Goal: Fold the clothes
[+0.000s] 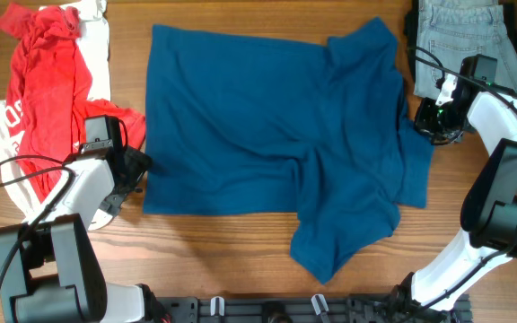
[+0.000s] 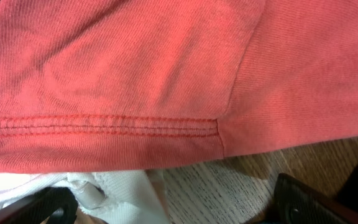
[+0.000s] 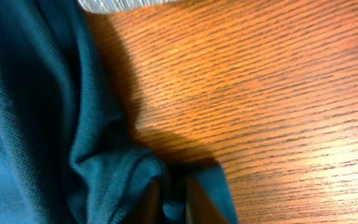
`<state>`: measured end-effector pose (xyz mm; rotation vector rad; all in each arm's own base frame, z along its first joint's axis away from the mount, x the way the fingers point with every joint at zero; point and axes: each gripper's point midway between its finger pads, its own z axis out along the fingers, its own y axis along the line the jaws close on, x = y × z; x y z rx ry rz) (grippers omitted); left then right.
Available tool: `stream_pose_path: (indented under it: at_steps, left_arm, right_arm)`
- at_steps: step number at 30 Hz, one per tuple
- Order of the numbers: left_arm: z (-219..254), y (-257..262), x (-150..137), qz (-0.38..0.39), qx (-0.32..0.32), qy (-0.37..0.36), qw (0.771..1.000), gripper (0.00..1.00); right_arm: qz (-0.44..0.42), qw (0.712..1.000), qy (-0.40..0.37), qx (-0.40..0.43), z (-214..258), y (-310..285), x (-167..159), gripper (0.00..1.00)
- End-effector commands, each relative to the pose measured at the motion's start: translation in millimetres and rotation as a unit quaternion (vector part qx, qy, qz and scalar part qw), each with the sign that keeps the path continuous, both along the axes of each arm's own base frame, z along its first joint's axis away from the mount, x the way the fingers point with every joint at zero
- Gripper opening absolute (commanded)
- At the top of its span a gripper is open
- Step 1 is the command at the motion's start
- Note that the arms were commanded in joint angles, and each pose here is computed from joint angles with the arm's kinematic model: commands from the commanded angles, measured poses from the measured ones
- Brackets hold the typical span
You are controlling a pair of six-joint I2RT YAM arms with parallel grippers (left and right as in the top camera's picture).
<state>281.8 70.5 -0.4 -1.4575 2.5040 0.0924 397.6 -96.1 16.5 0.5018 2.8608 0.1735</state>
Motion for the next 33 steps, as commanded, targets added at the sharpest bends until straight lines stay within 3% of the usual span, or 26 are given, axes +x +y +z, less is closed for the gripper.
stream_pose_path:
  at_steps: [1,7,13,16,19,26,33]
  left_arm:
    - [-5,4,-5,-0.005,0.007,0.010,1.000,1.00]
    - [-4,7,-2,-0.004,0.018,0.005,1.000,1.00]
    - [-3,10,0,-0.039,0.032,0.009,0.999,0.99]
    - [-3,10,2,-0.052,0.035,0.007,0.998,0.99]
    - [-1,11,7,-0.059,0.038,-0.001,0.998,0.99]
    - [33,-12,26,-0.132,-0.010,-0.051,0.990,0.98]
    - [47,-44,-14,-0.152,-0.093,-0.015,0.984,1.00]
  right_arm:
    - [-0.012,0.999,-0.021,-0.048,22,-23,6,0.04]
    - [-0.030,0.995,-0.069,-0.072,56,-55,21,0.04]
    - [-0.035,0.994,-0.081,-0.064,59,-60,24,0.08]
    - [-0.027,0.995,-0.085,-0.039,62,-50,25,0.71]
    - [-0.023,0.996,-0.086,-0.011,75,-41,25,0.87]
    - [-0.063,0.990,-0.124,0.029,161,-25,20,0.92]
    - [-0.040,0.992,-0.087,0.088,195,37,-25,0.94]
